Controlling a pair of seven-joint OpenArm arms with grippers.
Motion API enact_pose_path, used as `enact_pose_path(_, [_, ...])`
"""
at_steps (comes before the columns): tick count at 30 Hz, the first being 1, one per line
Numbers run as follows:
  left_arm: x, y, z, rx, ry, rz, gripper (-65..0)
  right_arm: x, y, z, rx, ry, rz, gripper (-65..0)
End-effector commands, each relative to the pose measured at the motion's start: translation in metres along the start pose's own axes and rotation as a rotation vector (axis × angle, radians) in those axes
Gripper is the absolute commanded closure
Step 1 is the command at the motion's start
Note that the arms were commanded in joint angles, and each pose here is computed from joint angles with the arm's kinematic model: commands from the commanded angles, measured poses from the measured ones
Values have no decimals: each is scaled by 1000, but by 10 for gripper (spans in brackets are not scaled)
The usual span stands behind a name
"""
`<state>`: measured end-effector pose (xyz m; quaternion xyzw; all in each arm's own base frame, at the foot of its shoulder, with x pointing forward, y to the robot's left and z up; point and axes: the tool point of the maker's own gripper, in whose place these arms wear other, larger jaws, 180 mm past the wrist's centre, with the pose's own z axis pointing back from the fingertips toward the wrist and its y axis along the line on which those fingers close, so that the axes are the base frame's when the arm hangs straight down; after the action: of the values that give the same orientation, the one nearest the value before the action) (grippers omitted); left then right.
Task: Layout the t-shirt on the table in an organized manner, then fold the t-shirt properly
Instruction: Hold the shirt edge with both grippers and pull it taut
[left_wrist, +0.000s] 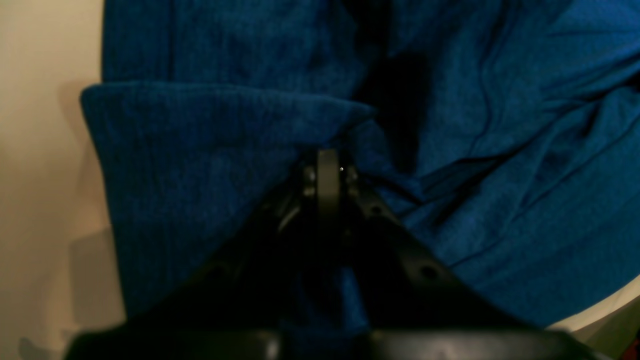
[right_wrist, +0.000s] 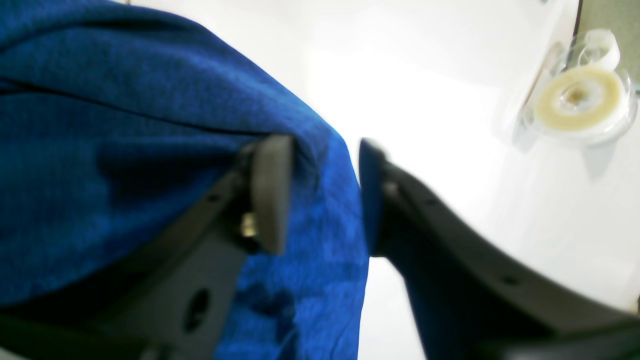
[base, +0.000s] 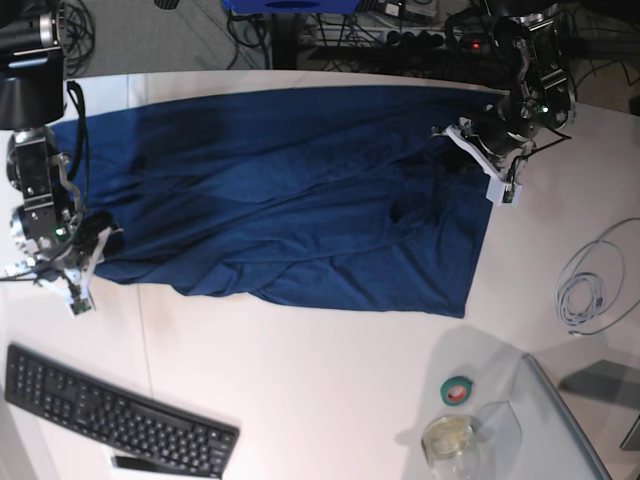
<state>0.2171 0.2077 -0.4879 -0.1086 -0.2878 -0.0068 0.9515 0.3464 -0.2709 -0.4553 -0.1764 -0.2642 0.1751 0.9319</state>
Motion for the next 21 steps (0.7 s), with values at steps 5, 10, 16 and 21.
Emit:
enact_pose_path(5, [4,9,2,32,10,-18,0,17,-7,5,26,-38,49,-156])
enact_pose_path(10, [9,9,3,35,-3,-27,0,26,-28,29,-31,-47,2,-155])
enact_pose_path(16, [35,5,13,44,-67,-61,0,2,-53,53,-99,-31,-138,-149])
enact_pose_path(21, [43,2,19,49,-93,-82,0,-61,-14,48,-27,116,-136,-102])
